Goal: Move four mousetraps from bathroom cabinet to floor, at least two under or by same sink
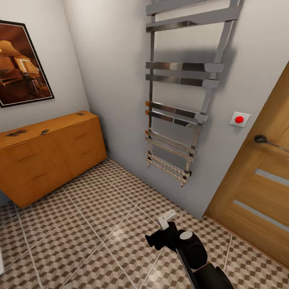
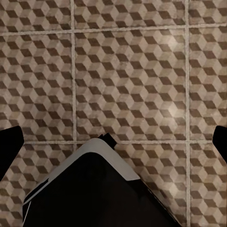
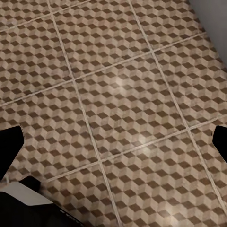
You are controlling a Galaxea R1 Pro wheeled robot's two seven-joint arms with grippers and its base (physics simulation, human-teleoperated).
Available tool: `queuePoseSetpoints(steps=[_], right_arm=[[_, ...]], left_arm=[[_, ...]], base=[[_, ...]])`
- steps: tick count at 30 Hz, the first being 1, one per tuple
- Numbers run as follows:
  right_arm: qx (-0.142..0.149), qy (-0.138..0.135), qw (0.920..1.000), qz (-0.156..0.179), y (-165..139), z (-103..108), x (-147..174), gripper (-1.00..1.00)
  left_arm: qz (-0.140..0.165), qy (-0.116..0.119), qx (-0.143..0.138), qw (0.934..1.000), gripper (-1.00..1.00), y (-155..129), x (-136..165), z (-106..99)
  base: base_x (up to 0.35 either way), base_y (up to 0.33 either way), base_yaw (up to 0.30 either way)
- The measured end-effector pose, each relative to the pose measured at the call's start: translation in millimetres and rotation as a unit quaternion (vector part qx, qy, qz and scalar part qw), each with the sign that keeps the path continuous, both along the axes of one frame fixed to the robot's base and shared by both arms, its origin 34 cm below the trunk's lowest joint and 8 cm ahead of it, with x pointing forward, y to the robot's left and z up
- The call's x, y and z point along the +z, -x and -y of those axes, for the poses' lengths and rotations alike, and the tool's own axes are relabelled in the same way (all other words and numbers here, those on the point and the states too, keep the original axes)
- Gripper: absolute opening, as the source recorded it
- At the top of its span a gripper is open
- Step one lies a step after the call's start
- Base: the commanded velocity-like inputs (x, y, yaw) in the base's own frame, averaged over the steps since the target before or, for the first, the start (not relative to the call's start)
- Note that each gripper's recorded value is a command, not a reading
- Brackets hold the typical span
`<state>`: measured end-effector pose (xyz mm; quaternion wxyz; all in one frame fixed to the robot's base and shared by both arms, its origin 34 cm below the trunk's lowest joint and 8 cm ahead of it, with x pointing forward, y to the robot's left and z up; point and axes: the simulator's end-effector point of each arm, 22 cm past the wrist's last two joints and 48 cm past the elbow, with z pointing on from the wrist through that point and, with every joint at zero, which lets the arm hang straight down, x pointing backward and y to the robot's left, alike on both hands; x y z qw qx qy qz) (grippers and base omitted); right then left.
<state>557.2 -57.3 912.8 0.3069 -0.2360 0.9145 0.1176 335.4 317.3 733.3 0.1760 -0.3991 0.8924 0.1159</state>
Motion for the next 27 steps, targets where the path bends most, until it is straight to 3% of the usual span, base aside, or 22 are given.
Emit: queuePoseSetpoints(steps=[10,13,14,17,18,22,23,24,27], right_arm=[[0.000,-0.001,1.0000,-0.007,1.1,-0.6,-5.0,1.00],[-0.001,0.000,1.0000,-0.003,-4.3,0.1,-2.9,1.00],[-0.002,0.003,1.0000,0.003,-13.7,1.2,0.1,1.00],[-0.003,0.007,1.0000,0.004,-26.1,2.2,0.9,1.00],[-0.014,0.019,0.9996,-0.016,-48.7,6.2,-6.4,1.00],[-0.022,0.022,0.9992,-0.027,-57.4,9.8,-10.6,1.00],[-0.027,0.023,0.9988,-0.035,-61.1,12.7,-14.0,1.00],[-0.028,0.023,0.9987,-0.036,-61.7,13.4,-14.4,1.00],[-0.028,0.024,0.9986,-0.038,-62.2,14.0,-15.2,1.00]], left_arm=[[0.045,0.007,-0.020,0.9988,1.00,-57.0,48.4,-2.2],[0.056,0.010,-0.034,0.9978,1.00,-92.3,70.4,-2.6],[0.062,0.008,-0.041,0.9972,1.00,-116.3,83.8,-3.6],[0.069,0.004,-0.046,0.9966,1.00,-141.1,97.5,-5.3],[0.076,0.000,-0.055,0.9956,1.00,-170.1,113.0,-3.2],[0.062,0.005,-0.062,0.9962,1.00,-173.0,104.0,3.2],[0.028,0.015,-0.067,0.9973,1.00,-159.1,78.1,10.9],[0.020,0.016,-0.067,0.9974,1.00,-154.6,70.8,12.3],[0.017,0.015,-0.063,0.9978,1.00,-151.2,63.5,11.7]], base=[[0.002,0.005,0.230],[0.000,0.001,0.118],[0.000,0.001,0.079],[0.000,0.000,0.043],[0.000,0.000,0.013],[0.000,0.000,0.008],[0.000,0.000,0.003],[0.000,0.000,0.003],[0.000,0.000,0.002]])
